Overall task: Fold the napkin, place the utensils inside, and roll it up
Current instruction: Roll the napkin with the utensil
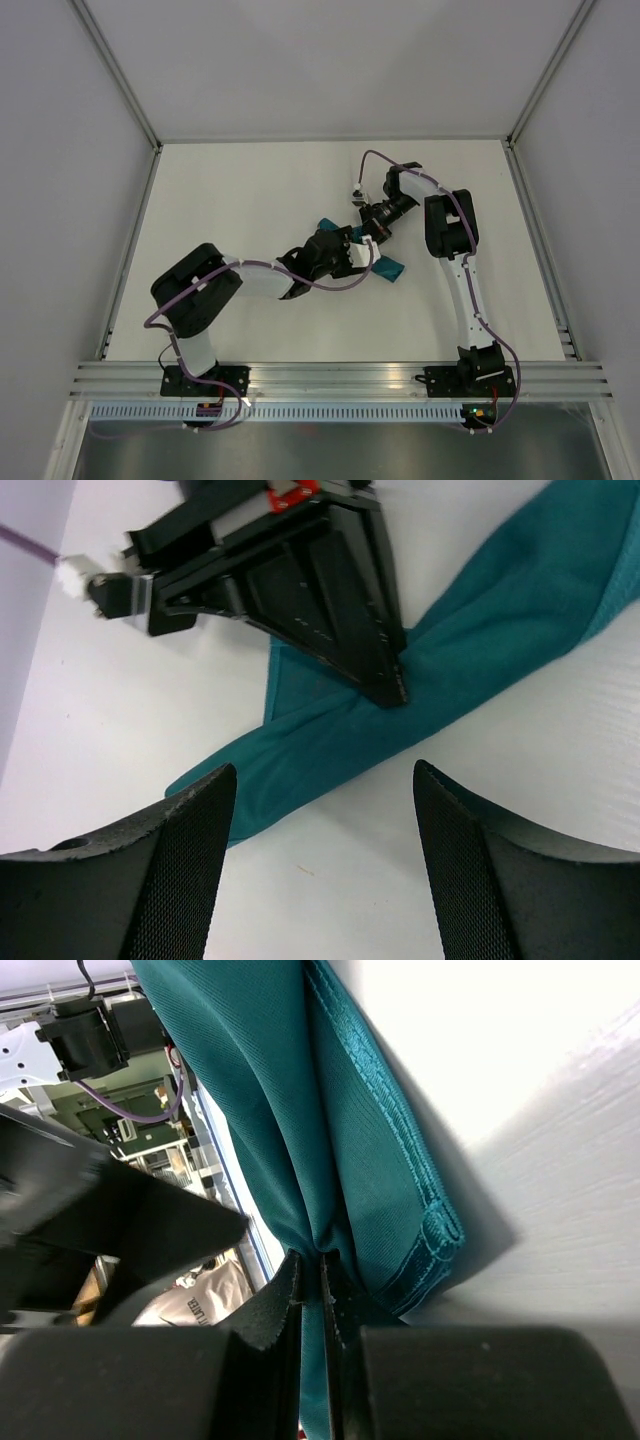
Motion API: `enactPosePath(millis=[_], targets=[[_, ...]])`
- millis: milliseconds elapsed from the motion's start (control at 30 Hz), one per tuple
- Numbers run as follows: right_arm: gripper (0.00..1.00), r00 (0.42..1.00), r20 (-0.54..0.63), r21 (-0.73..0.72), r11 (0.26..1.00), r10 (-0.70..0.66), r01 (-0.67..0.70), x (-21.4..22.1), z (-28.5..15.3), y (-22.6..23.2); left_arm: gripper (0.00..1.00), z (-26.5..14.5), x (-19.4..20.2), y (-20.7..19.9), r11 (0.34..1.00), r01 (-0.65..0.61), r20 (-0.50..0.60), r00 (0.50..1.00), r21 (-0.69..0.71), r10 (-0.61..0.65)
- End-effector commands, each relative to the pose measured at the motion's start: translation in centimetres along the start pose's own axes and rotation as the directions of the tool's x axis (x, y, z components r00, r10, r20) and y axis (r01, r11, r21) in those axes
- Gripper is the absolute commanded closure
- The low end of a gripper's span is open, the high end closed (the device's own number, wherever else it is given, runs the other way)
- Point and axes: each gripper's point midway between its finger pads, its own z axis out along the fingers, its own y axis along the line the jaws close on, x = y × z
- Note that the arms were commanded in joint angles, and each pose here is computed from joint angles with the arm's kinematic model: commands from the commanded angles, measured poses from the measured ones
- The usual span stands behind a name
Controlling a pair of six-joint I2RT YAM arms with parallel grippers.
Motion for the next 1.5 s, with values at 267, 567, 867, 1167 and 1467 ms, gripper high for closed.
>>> enactPosePath(millis=[267,567,867,1167,1467], targets=[[0.89,0.983,-0.178,0.235,0.967,-0.054,0.095,2.9,-0.2,-7.9,0.23,3.2,1.3,-3.4,0.938,-0.307,-0.001,0.95,0.161,0.311],[0.89,0.981,-0.175,0.232,0.966,-0.077,0.117,2.7,-0.2,-7.8,0.59,3.7,4.2,-7.0,0.877,-0.222,-0.086,0.955,0.426,0.283],[0.86,0.979,-0.163,0.241,0.957,-0.122,0.159,2.2,-0.7,-7.2,0.97,3.1,5.4,-8.6,0.849,-0.15,-0.134,0.959,0.507,0.25],[0.42,0.935,0.052,0.508,0.815,-0.351,0.277,-3.0,-5.8,-2.7,0.98,1.1,3.0,-9.9,0.779,0.087,-0.231,0.97,0.622,0.075],[0.37,0.753,0.41,0.657,0.739,-0.515,0.148,-5.5,-14.7,2.6,0.98,-0.7,1.8,-10.5,0.648,0.323,-0.365,0.928,0.69,-0.075]])
